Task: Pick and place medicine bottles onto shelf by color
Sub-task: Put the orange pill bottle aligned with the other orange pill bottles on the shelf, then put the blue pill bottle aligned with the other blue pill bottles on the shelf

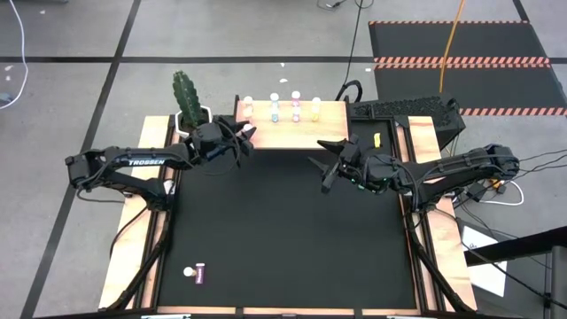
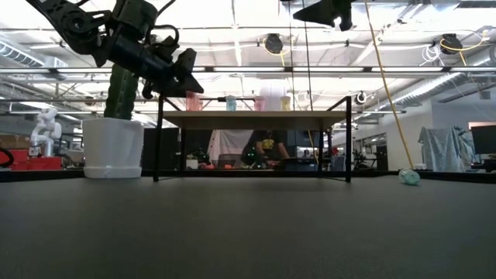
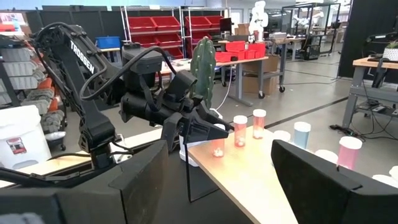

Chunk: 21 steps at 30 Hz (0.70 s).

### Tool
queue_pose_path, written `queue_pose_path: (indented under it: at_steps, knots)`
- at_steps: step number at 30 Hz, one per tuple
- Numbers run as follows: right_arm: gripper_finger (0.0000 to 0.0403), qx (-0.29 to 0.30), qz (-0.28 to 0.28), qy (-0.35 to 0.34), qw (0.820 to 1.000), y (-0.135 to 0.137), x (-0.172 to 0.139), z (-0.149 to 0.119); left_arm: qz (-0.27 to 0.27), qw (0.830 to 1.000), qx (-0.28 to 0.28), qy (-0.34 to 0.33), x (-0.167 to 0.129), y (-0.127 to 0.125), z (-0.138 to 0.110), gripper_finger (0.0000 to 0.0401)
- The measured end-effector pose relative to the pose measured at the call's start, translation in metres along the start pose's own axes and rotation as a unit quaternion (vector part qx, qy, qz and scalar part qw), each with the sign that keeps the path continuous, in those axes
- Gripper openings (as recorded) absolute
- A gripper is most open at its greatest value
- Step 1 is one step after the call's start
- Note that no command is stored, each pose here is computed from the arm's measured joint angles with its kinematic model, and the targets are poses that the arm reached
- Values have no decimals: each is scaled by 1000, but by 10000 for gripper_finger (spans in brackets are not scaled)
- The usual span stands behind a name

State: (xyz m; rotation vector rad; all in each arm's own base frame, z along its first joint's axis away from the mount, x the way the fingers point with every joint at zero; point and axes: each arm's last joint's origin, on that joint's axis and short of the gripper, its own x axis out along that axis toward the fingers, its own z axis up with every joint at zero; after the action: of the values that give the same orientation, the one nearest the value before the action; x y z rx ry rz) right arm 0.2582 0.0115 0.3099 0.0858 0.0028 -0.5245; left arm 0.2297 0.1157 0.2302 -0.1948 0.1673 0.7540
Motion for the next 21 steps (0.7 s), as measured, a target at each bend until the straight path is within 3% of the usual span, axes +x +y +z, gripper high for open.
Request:
queue_pose_path:
  at_steps: [12, 17, 21]
  knots:
    - [283, 5, 1, 1, 1000, 0, 0, 0, -4, 1000, 15, -13, -9, -1, 13, 319]
    - [283, 5, 1, 1, 1000, 0, 0, 0, -16, 999, 30, -6, -30, -6, 40, 353]
    - [283, 7, 1, 0, 1000, 0, 0, 0, -45, 997, 43, 40, -56, -15, 65, 362]
